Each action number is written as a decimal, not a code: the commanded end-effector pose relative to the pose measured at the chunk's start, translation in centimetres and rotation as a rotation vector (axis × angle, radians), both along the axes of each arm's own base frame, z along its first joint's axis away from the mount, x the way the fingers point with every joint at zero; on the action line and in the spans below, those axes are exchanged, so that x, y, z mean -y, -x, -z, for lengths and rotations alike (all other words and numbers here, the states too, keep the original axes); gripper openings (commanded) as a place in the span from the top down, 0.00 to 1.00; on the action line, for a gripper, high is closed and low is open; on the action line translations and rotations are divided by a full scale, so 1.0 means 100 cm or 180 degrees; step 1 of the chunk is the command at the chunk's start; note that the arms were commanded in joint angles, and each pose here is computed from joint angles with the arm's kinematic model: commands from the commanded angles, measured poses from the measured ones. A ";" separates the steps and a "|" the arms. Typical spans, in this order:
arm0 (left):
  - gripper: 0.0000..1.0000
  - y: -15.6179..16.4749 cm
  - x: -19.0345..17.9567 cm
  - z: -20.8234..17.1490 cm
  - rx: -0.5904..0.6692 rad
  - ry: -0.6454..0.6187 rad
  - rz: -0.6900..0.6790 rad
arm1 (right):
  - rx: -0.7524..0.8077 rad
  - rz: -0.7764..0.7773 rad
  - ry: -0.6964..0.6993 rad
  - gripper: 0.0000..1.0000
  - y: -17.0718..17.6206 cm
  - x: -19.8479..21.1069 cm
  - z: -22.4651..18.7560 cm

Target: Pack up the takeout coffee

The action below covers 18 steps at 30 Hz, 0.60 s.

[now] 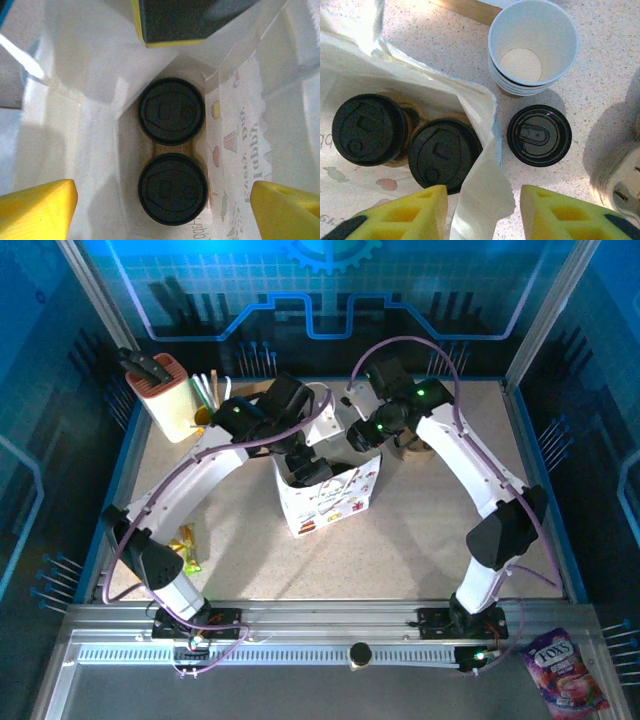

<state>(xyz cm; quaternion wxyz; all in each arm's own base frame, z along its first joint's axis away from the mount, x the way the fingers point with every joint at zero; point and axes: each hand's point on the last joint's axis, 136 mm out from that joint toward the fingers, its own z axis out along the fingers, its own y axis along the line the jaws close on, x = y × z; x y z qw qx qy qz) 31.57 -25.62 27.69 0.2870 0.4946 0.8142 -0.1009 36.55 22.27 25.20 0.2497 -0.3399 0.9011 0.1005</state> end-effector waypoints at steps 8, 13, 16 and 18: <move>0.10 0.012 0.009 -0.088 0.0528 0.1006 -0.0120 | 0.0532 0.0210 -0.0595 0.43 0.010 0.003 -0.083; 0.07 0.005 -0.015 -0.135 0.0746 0.1835 -0.0652 | 0.0878 0.0465 -0.1382 0.37 0.010 0.025 -0.126; 0.08 -0.024 -0.063 -0.136 0.0697 0.2126 -0.1499 | 0.0935 0.0672 -0.1416 0.35 0.004 0.042 -0.124; 0.10 -0.047 -0.109 -0.123 0.0660 0.2164 -0.2228 | 0.0940 0.0763 -0.1383 0.35 0.000 0.048 -0.120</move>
